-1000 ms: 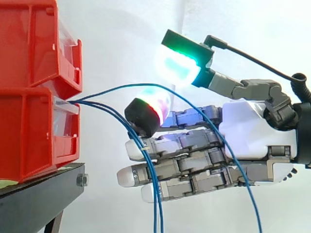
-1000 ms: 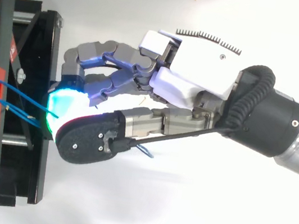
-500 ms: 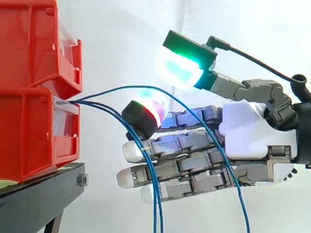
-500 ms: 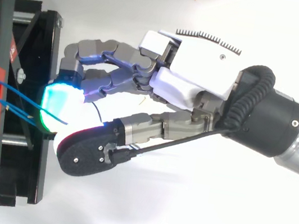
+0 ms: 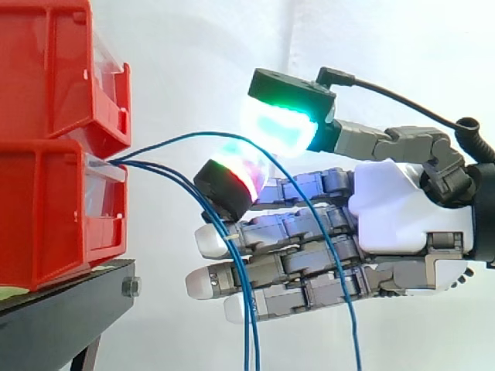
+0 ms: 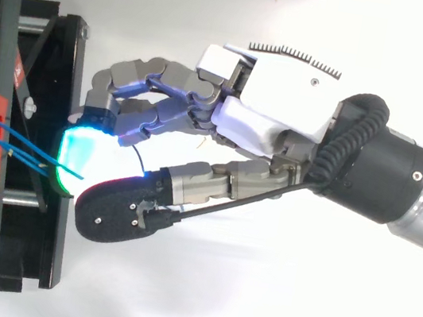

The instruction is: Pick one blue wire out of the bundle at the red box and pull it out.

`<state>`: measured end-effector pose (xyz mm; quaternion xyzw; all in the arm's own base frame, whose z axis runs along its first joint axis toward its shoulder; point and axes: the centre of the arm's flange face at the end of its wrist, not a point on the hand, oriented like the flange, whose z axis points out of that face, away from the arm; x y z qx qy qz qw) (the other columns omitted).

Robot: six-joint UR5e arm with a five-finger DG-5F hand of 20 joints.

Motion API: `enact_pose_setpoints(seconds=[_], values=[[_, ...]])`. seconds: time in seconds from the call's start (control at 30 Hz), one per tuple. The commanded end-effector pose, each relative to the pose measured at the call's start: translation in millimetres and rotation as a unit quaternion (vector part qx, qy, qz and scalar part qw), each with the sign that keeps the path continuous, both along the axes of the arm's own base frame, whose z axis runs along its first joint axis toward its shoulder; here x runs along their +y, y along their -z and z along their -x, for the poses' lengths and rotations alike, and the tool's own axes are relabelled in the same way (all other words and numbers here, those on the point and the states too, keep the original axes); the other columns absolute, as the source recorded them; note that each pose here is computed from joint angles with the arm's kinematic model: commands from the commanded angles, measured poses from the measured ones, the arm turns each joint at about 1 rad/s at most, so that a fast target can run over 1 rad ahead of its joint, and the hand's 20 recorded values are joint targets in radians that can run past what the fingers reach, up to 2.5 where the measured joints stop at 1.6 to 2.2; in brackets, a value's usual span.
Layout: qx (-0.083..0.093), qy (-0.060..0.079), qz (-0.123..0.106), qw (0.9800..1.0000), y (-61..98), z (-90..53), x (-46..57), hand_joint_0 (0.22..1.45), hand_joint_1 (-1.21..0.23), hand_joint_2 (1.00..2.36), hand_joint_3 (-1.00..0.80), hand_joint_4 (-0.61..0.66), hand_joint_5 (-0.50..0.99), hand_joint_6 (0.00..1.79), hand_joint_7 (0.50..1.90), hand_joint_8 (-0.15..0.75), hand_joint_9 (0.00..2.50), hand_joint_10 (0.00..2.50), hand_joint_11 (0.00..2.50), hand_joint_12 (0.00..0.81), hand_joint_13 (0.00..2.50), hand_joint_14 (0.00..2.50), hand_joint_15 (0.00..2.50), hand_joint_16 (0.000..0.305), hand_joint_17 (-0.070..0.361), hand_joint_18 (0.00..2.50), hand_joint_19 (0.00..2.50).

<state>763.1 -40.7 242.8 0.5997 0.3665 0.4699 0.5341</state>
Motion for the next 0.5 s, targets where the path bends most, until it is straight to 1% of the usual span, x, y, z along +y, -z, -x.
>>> enact_pose_setpoints(seconds=[0.0, 0.07, 0.1, 0.2, 0.27, 0.43, 0.47], values=[[0.0, 0.0, 0.0, 1.0, 0.0, 0.0, 0.0, 0.58, -0.79, 1.02, -0.2, 0.14, -0.14, 0.77, 1.11, 0.248, 0.75, 0.02, 0.5, 0.362, 0.35, 0.01, 0.21, 0.055, 0.123, 0.22, 0.37], [0.0, -0.001, 0.0, 1.0, 0.0, -0.1, 1.2, 0.57, -0.78, 1.02, -0.16, 0.14, -0.15, 0.77, 1.1, 0.251, 0.77, 0.02, 0.51, 0.364, 0.36, 0.01, 0.21, 0.055, 0.124, 0.23, 0.38], [0.0, 0.0, 0.0, 1.0, 0.0, 0.0, 0.0, 0.57, -0.77, 1.02, -0.15, 0.14, -0.15, 0.78, 1.09, 0.251, 0.78, 0.02, 0.51, 0.364, 0.36, 0.01, 0.22, 0.055, 0.124, 0.23, 0.39], [0.0, -0.001, 0.0, 1.0, 0.0, -0.1, 1.2, 0.56, -0.74, 1.02, -0.14, 0.16, -0.15, 0.79, 1.04, 0.263, 0.8, 0.02, 0.5, 0.373, 0.38, 0.01, 0.22, 0.057, 0.128, 0.24, 0.39], [0.0, 0.0, 0.0, 1.0, 0.0, 0.0, 0.0, 0.56, -0.73, 1.02, -0.14, 0.17, -0.14, 0.79, 1.05, 0.262, 0.81, 0.02, 0.51, 0.376, 0.38, 0.01, 0.22, 0.057, 0.129, 0.25, 0.39], [-0.001, -0.001, 0.0, 1.0, -0.2, -0.2, 2.2, 0.56, -0.71, 1.02, -0.13, 0.17, -0.13, 0.78, 1.06, 0.278, 0.85, 0.02, 0.5, 0.388, 0.4, 0.01, 0.22, 0.06, 0.134, 0.27, 0.38], [-0.001, 0.0, 0.0, 1.0, -0.2, -0.2, 1.0, 0.56, -0.7, 1.02, -0.14, 0.17, -0.13, 0.78, 1.06, 0.279, 0.85, 0.02, 0.51, 0.389, 0.4, 0.01, 0.22, 0.06, 0.135, 0.27, 0.39]])
